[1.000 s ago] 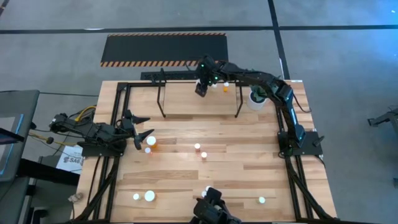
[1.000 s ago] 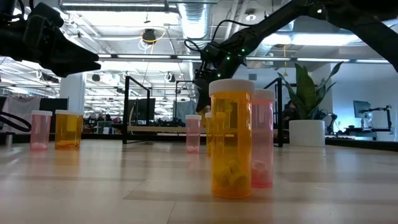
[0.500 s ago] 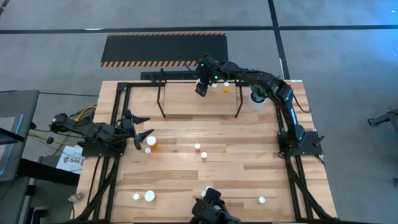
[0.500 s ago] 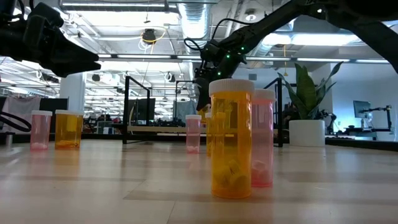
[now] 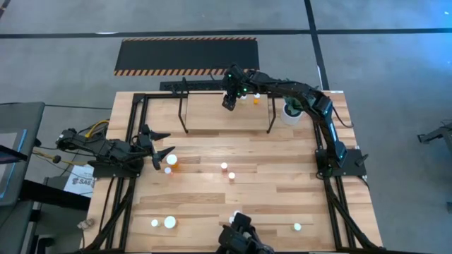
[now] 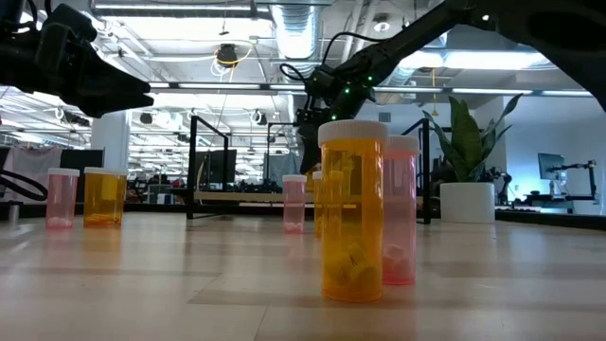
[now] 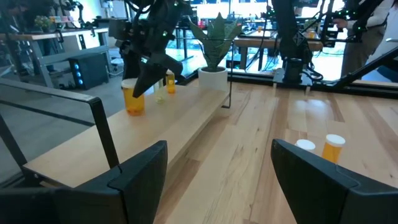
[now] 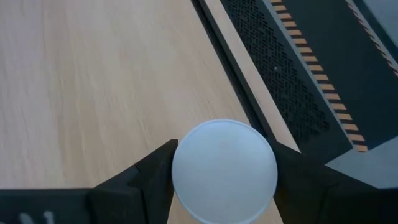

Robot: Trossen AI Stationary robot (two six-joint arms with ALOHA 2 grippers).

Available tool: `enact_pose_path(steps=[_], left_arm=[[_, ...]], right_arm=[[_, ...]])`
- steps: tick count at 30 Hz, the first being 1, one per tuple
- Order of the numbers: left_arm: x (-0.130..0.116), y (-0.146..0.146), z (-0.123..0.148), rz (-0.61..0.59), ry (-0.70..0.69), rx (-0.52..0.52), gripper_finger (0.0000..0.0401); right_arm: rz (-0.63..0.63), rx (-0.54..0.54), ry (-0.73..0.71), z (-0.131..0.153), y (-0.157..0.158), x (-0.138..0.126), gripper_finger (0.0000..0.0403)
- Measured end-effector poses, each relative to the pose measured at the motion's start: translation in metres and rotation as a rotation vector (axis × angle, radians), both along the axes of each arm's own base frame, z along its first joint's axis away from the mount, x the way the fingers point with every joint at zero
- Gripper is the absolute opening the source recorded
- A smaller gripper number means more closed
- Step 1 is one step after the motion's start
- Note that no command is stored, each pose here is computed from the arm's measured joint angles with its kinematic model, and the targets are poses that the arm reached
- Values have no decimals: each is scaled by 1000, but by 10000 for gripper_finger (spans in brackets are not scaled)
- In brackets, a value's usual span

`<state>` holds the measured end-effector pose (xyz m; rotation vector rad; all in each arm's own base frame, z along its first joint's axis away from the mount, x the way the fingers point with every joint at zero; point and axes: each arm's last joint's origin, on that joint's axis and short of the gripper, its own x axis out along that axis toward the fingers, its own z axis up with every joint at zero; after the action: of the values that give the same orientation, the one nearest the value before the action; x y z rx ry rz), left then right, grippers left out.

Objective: Pick and place medicine bottles onto shelf by color
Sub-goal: Put the top right large orange pill bottle on the shelf

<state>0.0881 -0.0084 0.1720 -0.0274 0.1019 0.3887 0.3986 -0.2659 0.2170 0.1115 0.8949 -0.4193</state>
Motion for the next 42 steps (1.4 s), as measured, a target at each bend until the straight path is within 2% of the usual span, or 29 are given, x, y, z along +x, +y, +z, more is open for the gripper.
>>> enact_pose_path(steps=[42], left_arm=[[0, 0, 0, 0, 0, 0, 273]], right_arm=[[39, -26, 16, 0, 0, 0, 250]])
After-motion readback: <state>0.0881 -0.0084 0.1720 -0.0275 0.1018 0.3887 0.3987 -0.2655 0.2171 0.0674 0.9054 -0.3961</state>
